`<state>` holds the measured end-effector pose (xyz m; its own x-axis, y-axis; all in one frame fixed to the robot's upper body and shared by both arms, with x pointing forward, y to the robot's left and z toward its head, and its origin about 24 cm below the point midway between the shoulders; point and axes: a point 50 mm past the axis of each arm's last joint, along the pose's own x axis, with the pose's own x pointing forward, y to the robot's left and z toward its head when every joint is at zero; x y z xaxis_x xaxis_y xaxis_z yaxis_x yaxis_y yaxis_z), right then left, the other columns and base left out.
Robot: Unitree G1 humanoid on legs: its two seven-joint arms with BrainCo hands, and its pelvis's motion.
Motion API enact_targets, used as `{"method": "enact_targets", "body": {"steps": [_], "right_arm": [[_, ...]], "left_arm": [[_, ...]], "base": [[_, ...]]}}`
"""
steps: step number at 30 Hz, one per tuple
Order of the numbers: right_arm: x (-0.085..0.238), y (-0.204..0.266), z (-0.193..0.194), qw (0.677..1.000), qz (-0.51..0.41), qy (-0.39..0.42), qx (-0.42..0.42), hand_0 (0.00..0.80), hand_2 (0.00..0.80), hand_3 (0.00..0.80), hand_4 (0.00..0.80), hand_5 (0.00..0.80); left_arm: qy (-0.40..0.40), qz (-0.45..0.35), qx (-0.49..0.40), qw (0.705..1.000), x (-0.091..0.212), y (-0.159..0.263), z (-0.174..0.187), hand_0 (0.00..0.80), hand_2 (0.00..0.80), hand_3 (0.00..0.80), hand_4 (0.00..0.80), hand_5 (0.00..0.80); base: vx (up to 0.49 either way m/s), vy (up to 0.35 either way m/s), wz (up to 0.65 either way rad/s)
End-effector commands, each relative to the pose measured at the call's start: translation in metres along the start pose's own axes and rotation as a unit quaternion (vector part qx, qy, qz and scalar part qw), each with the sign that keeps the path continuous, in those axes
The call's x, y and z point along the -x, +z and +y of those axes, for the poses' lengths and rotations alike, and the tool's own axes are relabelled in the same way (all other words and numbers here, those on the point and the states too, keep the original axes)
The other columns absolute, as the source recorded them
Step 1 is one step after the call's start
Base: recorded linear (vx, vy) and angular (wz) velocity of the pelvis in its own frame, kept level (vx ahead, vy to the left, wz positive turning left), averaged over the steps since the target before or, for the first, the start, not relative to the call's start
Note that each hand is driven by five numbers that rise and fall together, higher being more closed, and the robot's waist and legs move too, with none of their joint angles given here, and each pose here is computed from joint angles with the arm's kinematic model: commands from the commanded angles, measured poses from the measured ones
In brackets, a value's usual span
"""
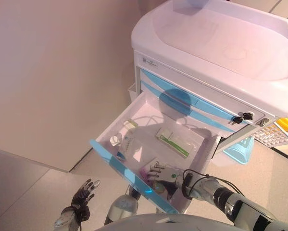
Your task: Open the drawer and pick up the medicine
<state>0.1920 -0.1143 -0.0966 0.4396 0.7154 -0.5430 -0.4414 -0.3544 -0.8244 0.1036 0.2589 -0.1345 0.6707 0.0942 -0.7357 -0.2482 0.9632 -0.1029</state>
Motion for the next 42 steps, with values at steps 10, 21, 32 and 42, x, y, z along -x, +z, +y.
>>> {"method": "enact_targets", "body": {"steps": [10,21,32,42], "right_arm": [[-0.0032,0.0165,0.0068,0.999,-0.036,-0.003,-0.007,0.687,0.687,0.687,0.687,0.687],[-0.0038,0.0104,0.0105,0.999,-0.015,0.012,0.051,0.339,0.339,0.339,0.339,0.339],[-0.0057,0.0103,0.0097,0.999,-0.008,0.018,0.049,0.000,0.000,0.000,0.000,0.000],[-0.0058,0.0132,0.0098,0.998,-0.020,0.029,0.052,0.000,0.000,0.000,0.000,0.000]], "left_arm": [[-0.016,-0.008,-0.028,0.999,-0.0051,0.0046,-0.0053,0.000,0.000,0.000,0.000,0.000],[-0.020,-0.004,-0.030,0.999,-0.0042,0.0011,-0.0074,0.000,0.000,0.000,0.000,0.000],[-0.021,-0.005,-0.030,0.999,-0.0049,0.0021,-0.0086,0.000,0.000,0.000,0.000,0.000],[-0.018,-0.006,-0.030,0.999,-0.0053,0.0034,-0.0079,0.000,0.000,0.000,0.000,0.000]], "base": [[0.000,0.000,0.00],[0.000,0.000,0.00],[0.000,0.000,0.00],[0.000,0.000,0.00]]}}
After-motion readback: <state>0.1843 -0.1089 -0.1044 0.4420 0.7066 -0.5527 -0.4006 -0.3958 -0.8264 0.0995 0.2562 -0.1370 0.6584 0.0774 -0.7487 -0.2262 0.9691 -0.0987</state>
